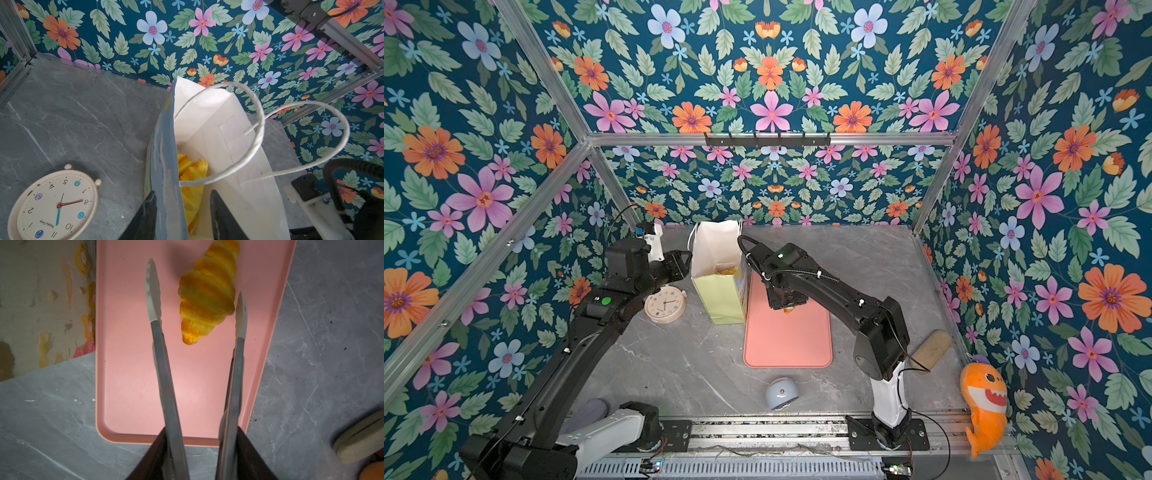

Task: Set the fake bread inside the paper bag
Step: 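Lower the open tongs around the croissant on the pink tray, then pinch the croissant with the tongs and lift it off the tray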

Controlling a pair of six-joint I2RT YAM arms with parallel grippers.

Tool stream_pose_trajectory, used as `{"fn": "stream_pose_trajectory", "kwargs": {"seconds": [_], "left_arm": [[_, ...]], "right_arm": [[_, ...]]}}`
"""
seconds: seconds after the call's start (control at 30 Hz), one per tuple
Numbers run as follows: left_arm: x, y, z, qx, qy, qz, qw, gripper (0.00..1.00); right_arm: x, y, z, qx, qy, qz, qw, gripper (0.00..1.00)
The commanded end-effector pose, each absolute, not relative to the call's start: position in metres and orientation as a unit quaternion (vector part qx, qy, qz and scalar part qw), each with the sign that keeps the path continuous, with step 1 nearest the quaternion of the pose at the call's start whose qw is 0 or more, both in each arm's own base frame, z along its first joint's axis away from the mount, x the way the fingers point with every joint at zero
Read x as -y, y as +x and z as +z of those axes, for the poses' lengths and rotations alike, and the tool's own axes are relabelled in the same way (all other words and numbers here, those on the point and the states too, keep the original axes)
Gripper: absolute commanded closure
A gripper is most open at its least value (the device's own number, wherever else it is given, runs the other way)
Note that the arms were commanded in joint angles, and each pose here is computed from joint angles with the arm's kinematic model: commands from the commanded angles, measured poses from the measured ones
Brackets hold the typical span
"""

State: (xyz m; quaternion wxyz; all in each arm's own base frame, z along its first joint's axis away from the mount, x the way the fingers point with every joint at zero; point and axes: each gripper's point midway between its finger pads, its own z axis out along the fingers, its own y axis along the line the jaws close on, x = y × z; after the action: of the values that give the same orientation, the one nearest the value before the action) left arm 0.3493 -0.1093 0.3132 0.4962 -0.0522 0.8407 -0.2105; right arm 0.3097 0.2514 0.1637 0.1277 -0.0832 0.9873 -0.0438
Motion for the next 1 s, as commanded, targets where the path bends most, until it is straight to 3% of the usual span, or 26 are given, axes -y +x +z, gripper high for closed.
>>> {"fn": "stream_pose_trajectory", "kwargs": {"seconds": [0.0, 0.7, 0.97], "left_arm": [[0.111, 0.350, 0.316, -0.839, -0.048, -0.213, 0.499, 0.57], [0.112, 0.353, 0.311, -0.843, -0.048, -0.211, 0.493, 0.57], [0.110, 0.351, 0.316, -0.840, -0.049, -0.210, 0.499, 0.56]], "right_arm": [[-0.250, 0.310, 0.163, -0.988, -0.080, -0.050, 0.125, 0.53], [-0.243, 0.311, 0.143, -0.990, -0.070, -0.071, 0.101, 0.60], [-0.244, 0.309, 0.161, -0.989, -0.078, -0.048, 0.119, 0.65]]}}
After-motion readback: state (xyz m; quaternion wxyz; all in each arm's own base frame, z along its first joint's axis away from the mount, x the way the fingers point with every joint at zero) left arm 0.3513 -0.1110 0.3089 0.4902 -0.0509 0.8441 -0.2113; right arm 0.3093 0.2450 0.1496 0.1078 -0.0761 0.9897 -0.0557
